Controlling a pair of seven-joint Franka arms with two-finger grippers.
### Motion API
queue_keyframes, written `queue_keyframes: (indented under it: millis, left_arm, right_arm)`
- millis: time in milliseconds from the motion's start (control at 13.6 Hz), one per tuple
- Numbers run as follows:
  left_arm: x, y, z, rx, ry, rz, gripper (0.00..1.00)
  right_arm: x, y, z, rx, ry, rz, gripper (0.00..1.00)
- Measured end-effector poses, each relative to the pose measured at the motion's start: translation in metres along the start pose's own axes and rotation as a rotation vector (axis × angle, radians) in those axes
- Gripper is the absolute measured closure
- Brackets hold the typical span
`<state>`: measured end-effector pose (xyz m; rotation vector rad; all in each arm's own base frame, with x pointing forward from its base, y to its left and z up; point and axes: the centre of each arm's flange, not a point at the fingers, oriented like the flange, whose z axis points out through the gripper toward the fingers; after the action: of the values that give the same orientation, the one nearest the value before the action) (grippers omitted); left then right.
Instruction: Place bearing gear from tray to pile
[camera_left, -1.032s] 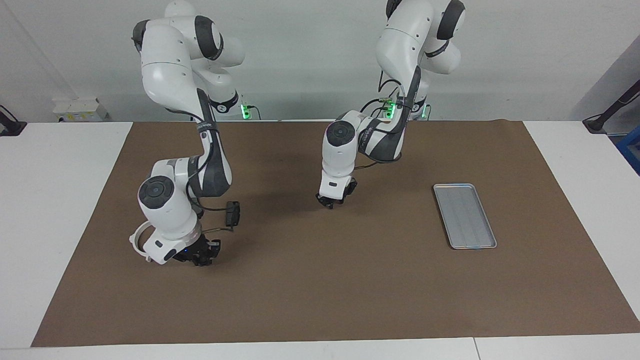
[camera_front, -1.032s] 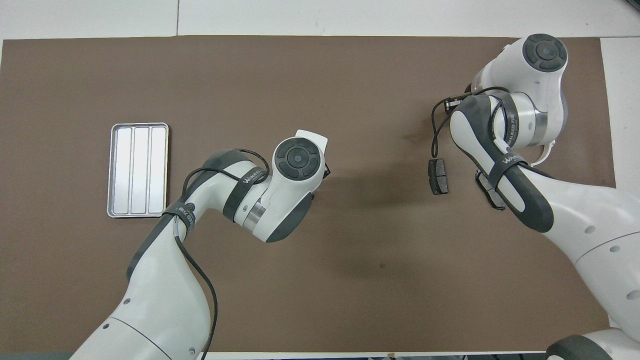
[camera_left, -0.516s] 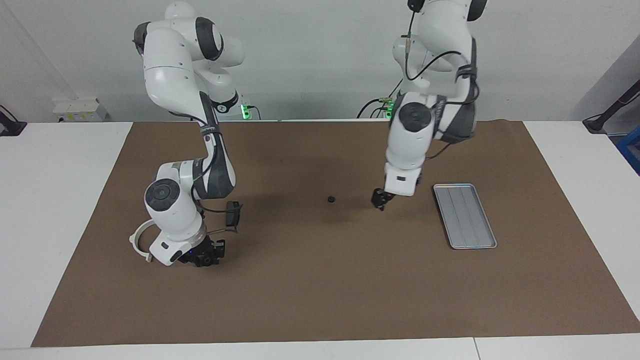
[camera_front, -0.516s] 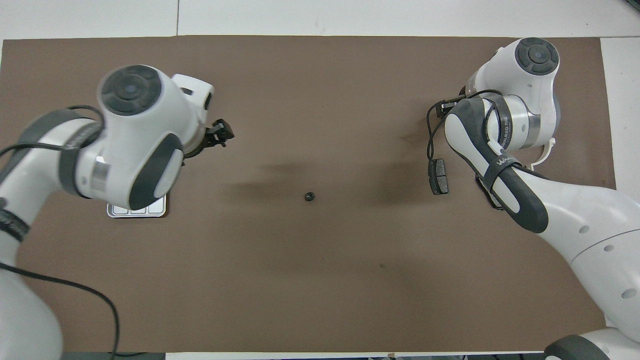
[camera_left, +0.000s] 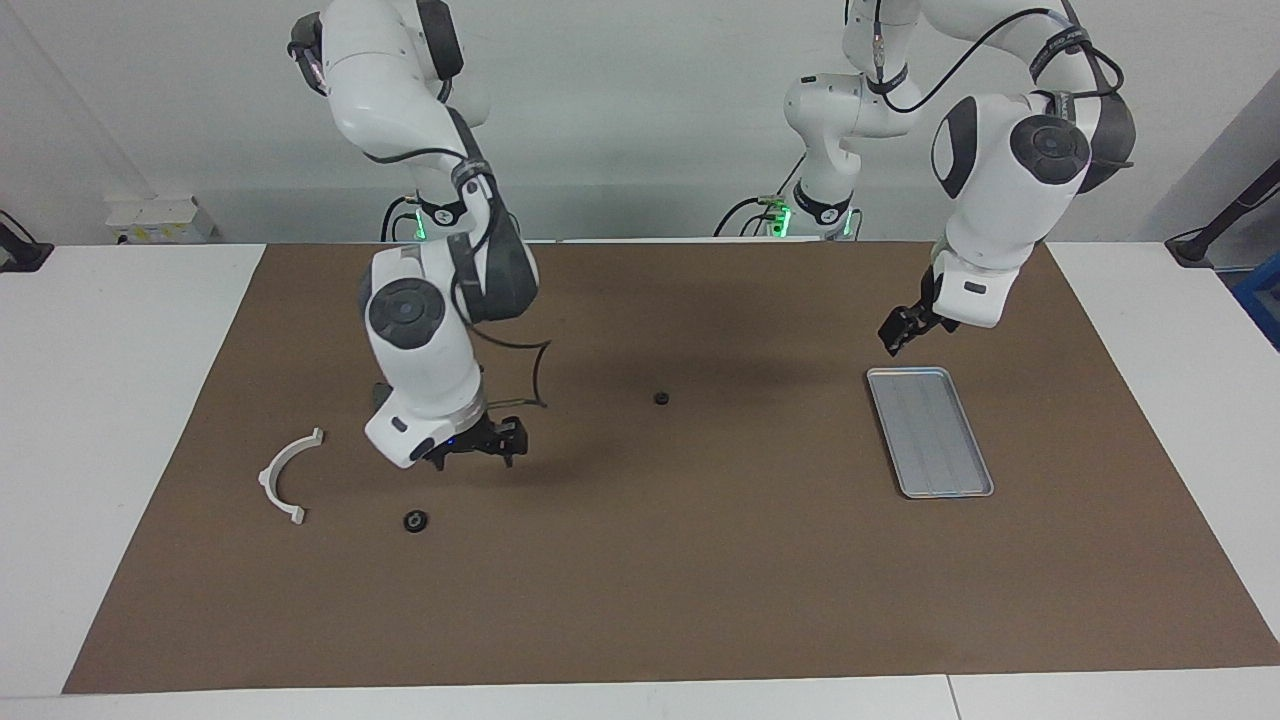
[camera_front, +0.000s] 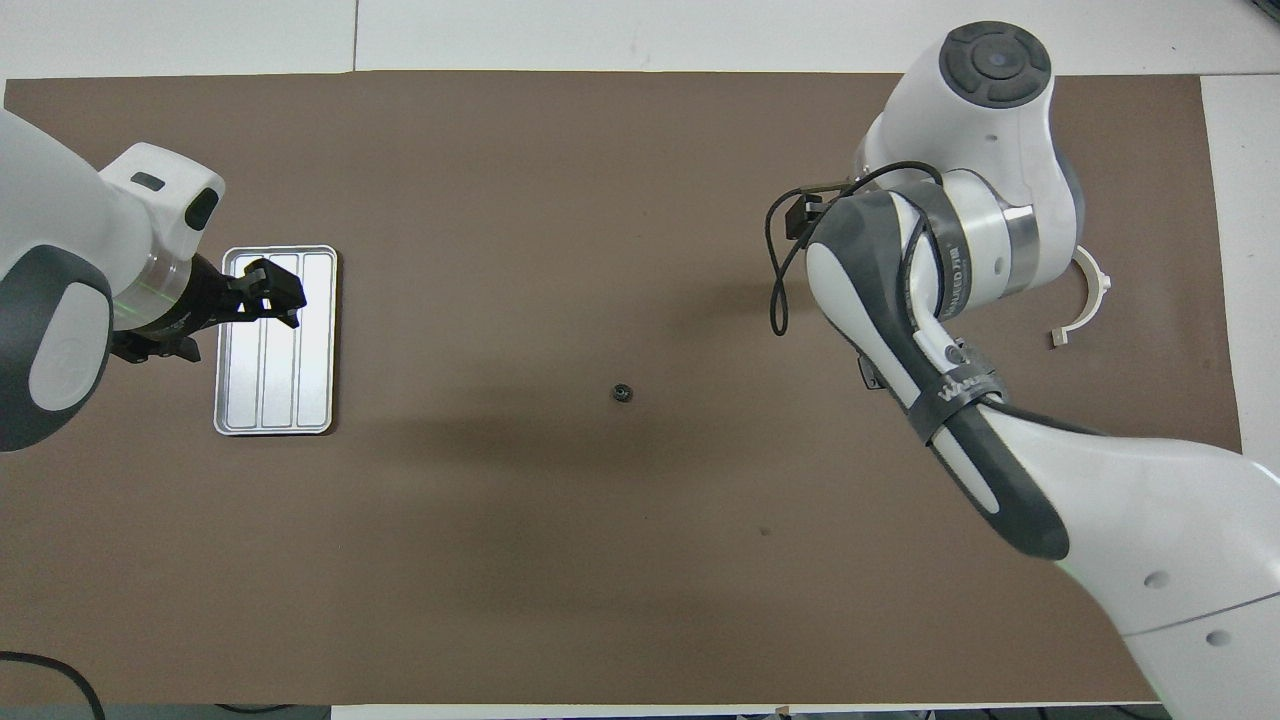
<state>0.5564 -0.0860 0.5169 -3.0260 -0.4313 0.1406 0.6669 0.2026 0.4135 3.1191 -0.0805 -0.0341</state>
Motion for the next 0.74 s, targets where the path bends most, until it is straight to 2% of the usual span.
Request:
queue_keyframes:
  millis: [295,516,737]
  left_arm:
    - [-0.018,-0.036,-0.028,-0.004,-0.039,0.01,0.0]
    - [-0.018,-0.046,-0.026,-0.01,-0.046,0.07,0.0]
    - [-0.018,-0.047,-0.029,-0.013,-0.04,0.095,0.0]
  right_arm:
    - [-0.064,-0.127,-0.012,0.02,0.002,0.184,0.0]
    - [-0.095,-0.173,0.001,0.057,0.023,0.253,0.0]
    - [-0.129,-0.21,0.034,0.078,0.036,0.273,0.0]
